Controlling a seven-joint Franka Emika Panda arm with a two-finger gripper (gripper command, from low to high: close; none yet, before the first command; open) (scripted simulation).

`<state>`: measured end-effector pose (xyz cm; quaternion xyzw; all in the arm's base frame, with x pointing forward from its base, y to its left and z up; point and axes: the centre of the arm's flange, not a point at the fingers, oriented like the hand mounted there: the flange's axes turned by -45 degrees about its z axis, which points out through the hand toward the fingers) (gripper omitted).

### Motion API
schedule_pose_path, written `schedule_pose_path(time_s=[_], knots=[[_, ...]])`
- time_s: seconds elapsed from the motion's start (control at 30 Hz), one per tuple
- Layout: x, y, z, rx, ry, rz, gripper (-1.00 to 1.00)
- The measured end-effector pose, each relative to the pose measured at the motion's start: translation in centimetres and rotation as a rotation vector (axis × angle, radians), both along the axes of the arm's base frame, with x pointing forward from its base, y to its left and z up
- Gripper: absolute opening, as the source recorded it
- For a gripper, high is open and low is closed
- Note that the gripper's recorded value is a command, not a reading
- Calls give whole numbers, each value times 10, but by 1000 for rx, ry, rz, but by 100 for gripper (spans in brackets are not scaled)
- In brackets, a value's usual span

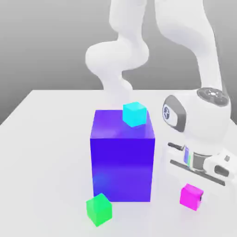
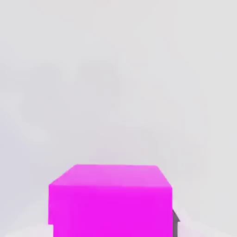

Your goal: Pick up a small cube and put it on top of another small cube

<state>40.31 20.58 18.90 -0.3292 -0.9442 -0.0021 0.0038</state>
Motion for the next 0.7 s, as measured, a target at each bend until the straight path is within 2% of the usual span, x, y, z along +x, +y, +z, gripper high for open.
schedule_pose_path(time_s=[0.23,0.7], knots=[[14,-4,21,86,38,-258,-100],[83,-125,66,266,91,-1033,-100]])
